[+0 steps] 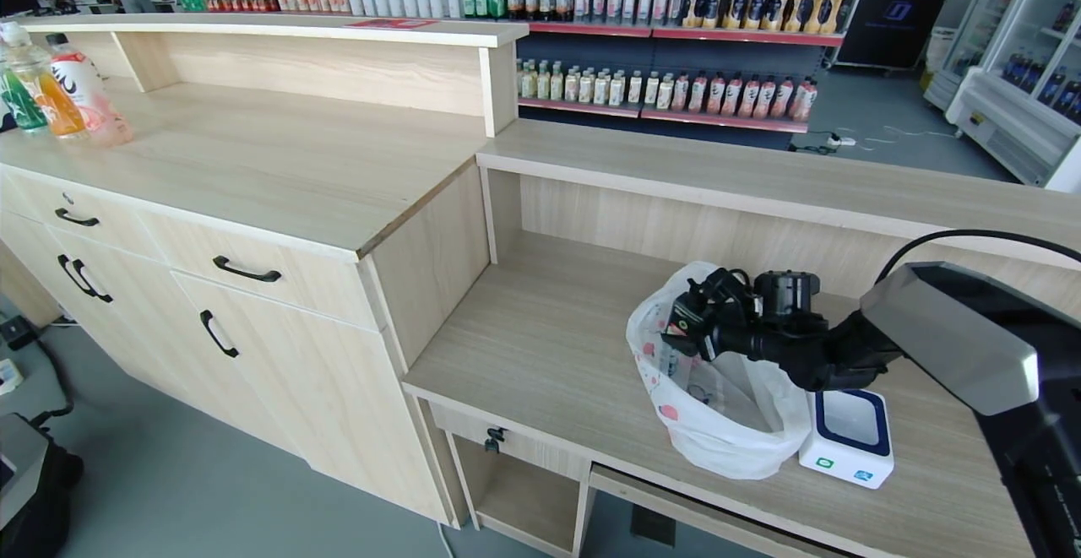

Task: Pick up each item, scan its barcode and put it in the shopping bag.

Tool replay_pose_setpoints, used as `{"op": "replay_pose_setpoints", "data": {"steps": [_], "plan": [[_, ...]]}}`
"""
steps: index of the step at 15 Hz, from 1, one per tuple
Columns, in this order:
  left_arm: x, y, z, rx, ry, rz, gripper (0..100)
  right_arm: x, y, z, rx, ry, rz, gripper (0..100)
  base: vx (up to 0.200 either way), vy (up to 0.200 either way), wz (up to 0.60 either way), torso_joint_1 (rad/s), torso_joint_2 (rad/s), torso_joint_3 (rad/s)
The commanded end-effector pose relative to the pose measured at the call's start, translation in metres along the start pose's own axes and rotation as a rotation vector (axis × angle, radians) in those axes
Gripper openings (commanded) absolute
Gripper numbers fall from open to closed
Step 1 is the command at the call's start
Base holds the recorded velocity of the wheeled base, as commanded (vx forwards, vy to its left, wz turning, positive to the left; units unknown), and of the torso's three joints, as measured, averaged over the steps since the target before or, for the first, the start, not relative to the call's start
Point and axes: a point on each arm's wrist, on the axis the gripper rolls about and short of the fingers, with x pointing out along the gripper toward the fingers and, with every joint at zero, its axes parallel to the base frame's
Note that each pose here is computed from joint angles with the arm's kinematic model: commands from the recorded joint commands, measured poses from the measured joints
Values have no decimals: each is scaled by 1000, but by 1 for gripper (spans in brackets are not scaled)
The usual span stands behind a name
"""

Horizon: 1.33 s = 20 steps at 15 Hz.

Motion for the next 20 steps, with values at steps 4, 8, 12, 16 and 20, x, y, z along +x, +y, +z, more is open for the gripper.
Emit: {"op": "replay_pose_setpoints", "data": {"steps": [4,8,12,16,20], "plan": [[0,0,0,0,1,1,100,-64,-11,99,22,-155,-61,100,0,0,0,0,0,0],[0,0,0,0,1,1,100,-170,-9,128,1,-165,-180,100,0,0,0,0,0,0],[0,0,0,0,1,1,100,-239,2,162,-8,-154,-357,100,0,0,-600,0,2,1],[0,0,0,0,1,1,100,-263,-5,195,191,-92,-718,100,0,0,-600,4,2,7],[0,0,0,0,1,1,100,-248,-45,164,653,127,-1111,100,0,0,-450,1,3,2]]}}
